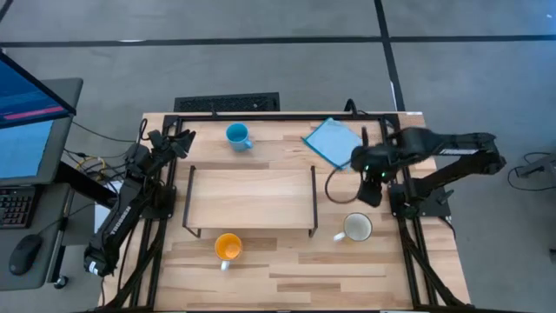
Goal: Stack small to large cups/mugs on shelf
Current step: Put the yellow and white mug on the shelf
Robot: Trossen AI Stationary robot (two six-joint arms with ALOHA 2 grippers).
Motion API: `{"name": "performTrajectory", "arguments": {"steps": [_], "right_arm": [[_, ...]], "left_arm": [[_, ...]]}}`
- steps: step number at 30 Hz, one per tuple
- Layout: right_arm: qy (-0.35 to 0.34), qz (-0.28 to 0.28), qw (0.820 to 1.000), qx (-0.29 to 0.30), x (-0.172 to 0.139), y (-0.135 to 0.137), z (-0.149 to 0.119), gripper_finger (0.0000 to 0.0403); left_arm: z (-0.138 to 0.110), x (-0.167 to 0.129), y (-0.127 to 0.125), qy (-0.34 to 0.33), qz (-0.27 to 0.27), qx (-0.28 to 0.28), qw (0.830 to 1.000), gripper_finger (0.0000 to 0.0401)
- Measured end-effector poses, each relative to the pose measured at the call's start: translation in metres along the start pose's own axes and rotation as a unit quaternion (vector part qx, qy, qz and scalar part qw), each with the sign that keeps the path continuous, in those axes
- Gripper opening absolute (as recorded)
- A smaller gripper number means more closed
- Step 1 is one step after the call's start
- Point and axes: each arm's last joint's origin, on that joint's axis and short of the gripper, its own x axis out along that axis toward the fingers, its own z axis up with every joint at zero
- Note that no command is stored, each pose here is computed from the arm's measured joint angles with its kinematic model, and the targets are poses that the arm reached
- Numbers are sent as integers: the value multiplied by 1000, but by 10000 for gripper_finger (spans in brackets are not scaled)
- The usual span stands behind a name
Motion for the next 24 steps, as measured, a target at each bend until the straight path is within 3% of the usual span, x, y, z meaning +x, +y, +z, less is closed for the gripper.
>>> {"name": "performTrajectory", "arguments": {"steps": [7,13,24], "right_arm": [[-44,36,997,48,24,-5,-16,208],[-41,48,994,91,33,-5,-31,205],[24,12,999,29,59,27,-28,200]], "left_arm": [[0,0,0,0,0,0,1000,308],[0,0,0,1,0,0,1000,308],[0,0,0,-2,3,0,1000,308]]}}
